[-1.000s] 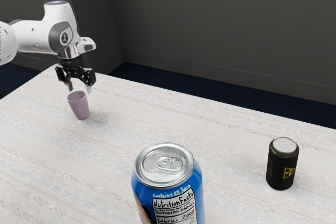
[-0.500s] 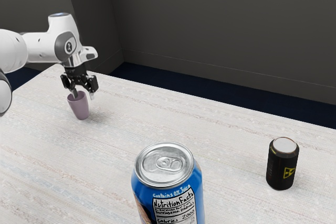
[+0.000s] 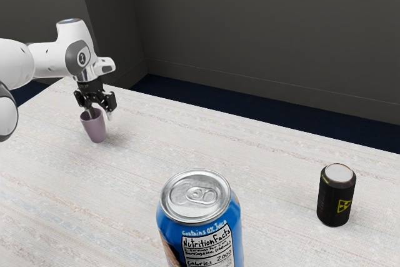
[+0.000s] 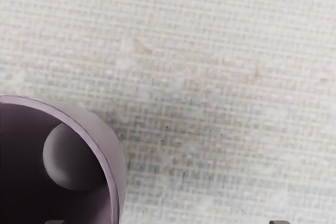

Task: Place the left cup onto the right cup

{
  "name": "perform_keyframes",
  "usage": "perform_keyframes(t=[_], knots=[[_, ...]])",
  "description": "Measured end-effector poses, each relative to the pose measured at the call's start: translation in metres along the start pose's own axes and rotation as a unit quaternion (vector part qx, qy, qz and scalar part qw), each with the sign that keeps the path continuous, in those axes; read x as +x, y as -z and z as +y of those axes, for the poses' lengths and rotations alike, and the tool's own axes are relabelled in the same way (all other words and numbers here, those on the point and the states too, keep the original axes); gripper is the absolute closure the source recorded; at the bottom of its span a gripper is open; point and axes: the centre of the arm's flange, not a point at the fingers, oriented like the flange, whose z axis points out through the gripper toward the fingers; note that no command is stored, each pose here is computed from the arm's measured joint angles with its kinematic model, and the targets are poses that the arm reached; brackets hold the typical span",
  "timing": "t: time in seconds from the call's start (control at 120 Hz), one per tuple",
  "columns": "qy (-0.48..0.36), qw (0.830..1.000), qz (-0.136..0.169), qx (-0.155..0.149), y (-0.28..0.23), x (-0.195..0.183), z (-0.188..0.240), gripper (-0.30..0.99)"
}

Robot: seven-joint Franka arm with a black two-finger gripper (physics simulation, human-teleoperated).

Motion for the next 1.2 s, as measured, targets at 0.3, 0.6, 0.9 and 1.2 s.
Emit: perform_keyframes(t=[0.3, 0.6, 0.9, 1.2], knots=[[-0.008, 1.000, 0.000, -0.008, -0.010, 0.003, -0.012, 0.21], [-0.014, 1.000, -0.002, -0.010, -0.019, 0.006, -0.019, 0.36], [-0.016, 1.000, -0.002, -0.008, -0.020, 0.005, -0.023, 0.61], [-0.018, 1.000, 0.001, -0.007, -0.019, 0.006, -0.023, 0.75]])
